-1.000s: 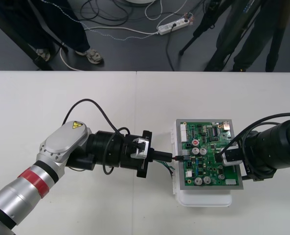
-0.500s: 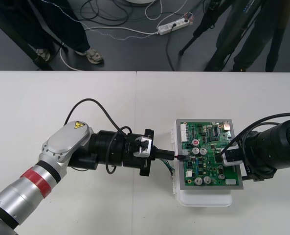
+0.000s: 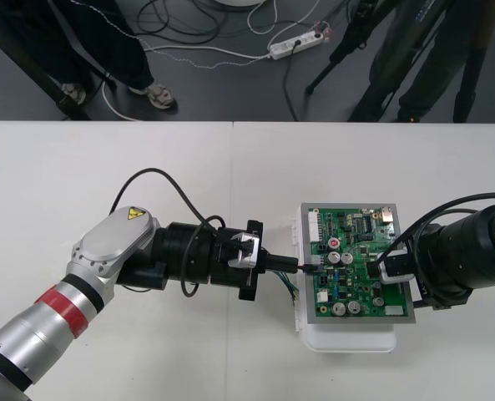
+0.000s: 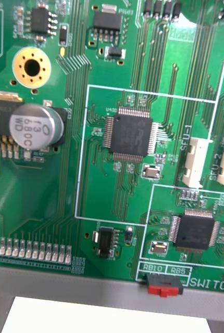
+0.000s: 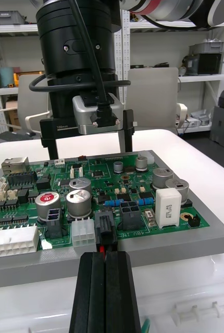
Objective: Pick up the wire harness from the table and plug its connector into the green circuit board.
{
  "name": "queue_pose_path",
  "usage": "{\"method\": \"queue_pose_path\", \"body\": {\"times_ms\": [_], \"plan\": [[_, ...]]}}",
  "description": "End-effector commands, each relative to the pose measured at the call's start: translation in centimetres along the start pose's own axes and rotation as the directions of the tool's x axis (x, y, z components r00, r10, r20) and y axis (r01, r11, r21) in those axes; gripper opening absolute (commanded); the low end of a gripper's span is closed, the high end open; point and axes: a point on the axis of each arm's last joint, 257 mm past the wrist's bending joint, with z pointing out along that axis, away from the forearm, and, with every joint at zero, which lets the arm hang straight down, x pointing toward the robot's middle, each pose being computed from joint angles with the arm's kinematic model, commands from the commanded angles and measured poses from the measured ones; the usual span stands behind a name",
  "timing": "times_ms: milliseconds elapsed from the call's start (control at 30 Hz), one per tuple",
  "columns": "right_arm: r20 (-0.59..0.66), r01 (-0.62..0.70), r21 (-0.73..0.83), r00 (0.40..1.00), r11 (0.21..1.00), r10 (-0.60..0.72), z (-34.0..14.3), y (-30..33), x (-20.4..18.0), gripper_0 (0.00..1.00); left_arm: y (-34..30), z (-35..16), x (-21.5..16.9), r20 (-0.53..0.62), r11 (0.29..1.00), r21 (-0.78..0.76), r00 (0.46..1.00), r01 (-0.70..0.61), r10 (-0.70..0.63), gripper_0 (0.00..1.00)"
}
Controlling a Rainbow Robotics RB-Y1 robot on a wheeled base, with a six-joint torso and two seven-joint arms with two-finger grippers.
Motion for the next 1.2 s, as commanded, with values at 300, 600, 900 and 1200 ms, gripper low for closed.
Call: {"method": "queue_pose_path", "body": {"times_ms": [300, 600, 900, 1200], "plan": [[0.01, -0.004, 0.015, 1.0, 1.0, 0.004, -0.5, -0.9, -0.9, 1.0, 1.5, 1.4, -1.3, 0.006, 0.993, -0.001, 0.993, -0.118, 0.118, 0.4], [0.011, -0.005, 0.015, 1.0, 1.0, 0.005, -0.5, -0.9, -0.9, 1.0, 1.9, -1.3, -0.9, -0.011, 0.995, -0.008, 0.994, -0.104, 0.104, 0.89], [0.007, -0.007, 0.021, 1.0, 1.0, 0.007, -0.7, -1.1, -0.6, 1.0, 2.3, -4.1, -0.7, -0.022, 0.996, -0.021, 0.996, -0.083, 0.083, 0.94], [-0.019, -0.021, 0.046, 1.0, 0.999, 0.022, -2.0, -2.1, 1.2, 1.0, 3.2, -8.1, -0.3, -0.058, 0.997, -0.041, 0.996, -0.063, 0.06, 0.96]]}}
